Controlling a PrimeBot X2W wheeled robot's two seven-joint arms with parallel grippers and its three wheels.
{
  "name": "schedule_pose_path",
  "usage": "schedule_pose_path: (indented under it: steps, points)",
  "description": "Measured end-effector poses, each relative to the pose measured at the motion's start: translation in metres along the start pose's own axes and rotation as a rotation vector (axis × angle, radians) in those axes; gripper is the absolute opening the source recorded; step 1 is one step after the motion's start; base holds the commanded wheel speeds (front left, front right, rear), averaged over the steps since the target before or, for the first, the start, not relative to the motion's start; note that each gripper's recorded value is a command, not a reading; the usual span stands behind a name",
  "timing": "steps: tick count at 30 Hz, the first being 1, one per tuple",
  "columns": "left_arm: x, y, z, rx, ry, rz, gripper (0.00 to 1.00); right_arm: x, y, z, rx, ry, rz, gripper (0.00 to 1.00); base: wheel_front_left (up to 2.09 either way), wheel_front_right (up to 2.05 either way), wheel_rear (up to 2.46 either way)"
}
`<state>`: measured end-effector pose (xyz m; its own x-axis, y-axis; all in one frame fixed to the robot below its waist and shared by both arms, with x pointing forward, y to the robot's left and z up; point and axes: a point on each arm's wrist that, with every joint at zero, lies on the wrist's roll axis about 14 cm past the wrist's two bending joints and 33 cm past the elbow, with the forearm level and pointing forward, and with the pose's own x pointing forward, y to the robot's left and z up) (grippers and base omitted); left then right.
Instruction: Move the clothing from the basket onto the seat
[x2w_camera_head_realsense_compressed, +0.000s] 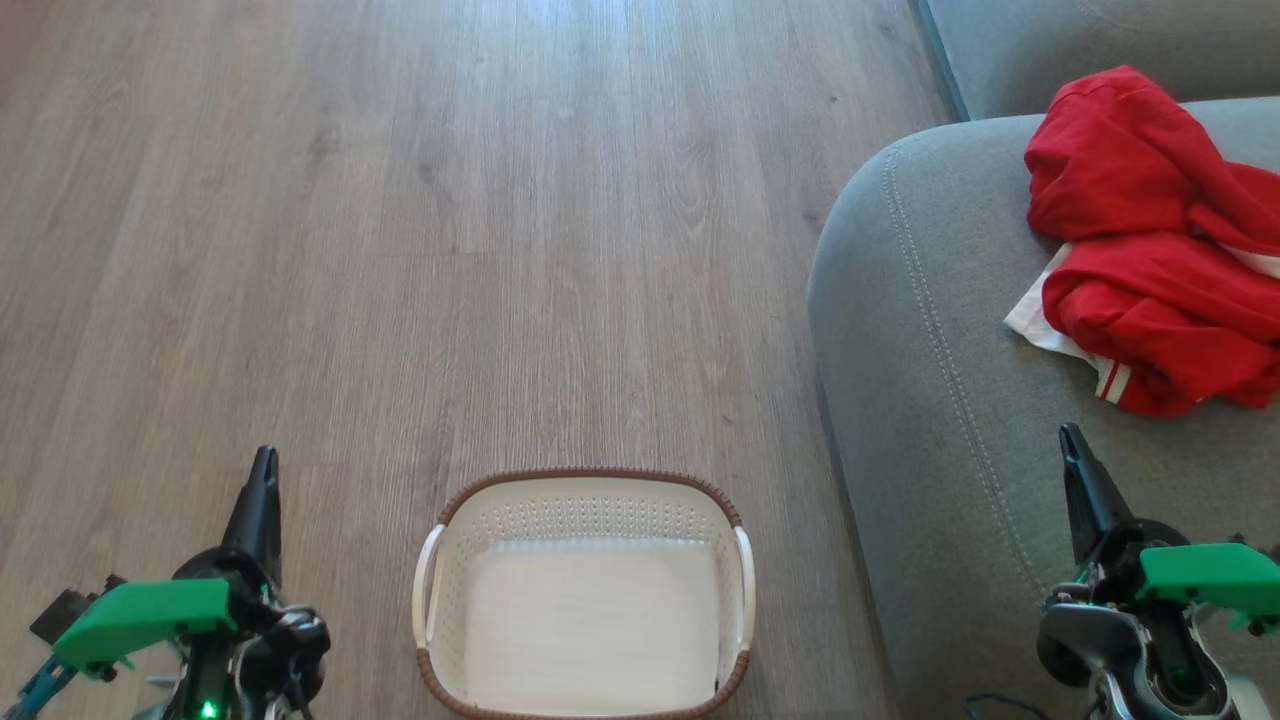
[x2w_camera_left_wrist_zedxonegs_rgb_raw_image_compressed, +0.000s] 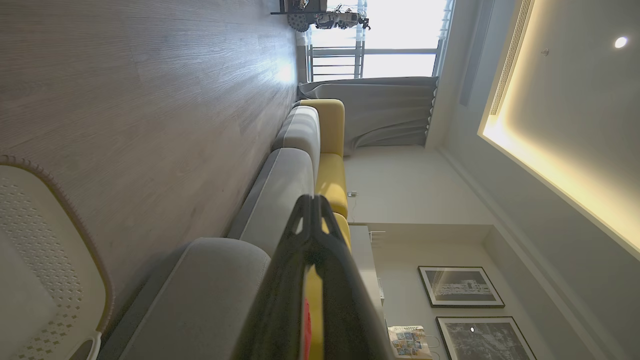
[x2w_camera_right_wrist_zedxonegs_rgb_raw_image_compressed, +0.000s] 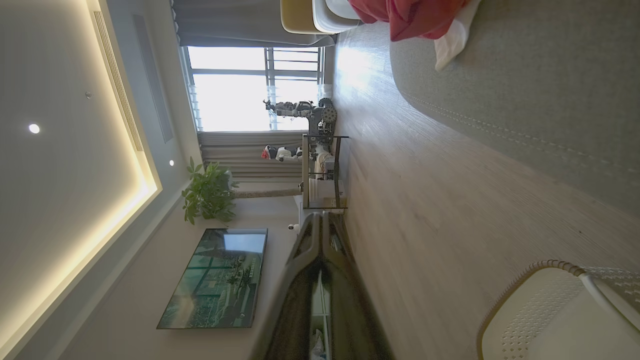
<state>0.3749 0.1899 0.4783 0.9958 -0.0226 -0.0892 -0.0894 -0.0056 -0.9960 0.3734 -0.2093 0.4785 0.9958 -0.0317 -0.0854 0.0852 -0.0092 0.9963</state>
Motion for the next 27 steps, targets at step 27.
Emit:
schedule_pose_path:
  steps: [27]
  points:
    - [0.0, 0.0, -0.0002, -0.001, 0.001, 0.0, 0.0, 0.0, -0.0001, -0.0007, 0.002, 0.004, 0.0, 0.0, 0.0, 0.0, 0.0]
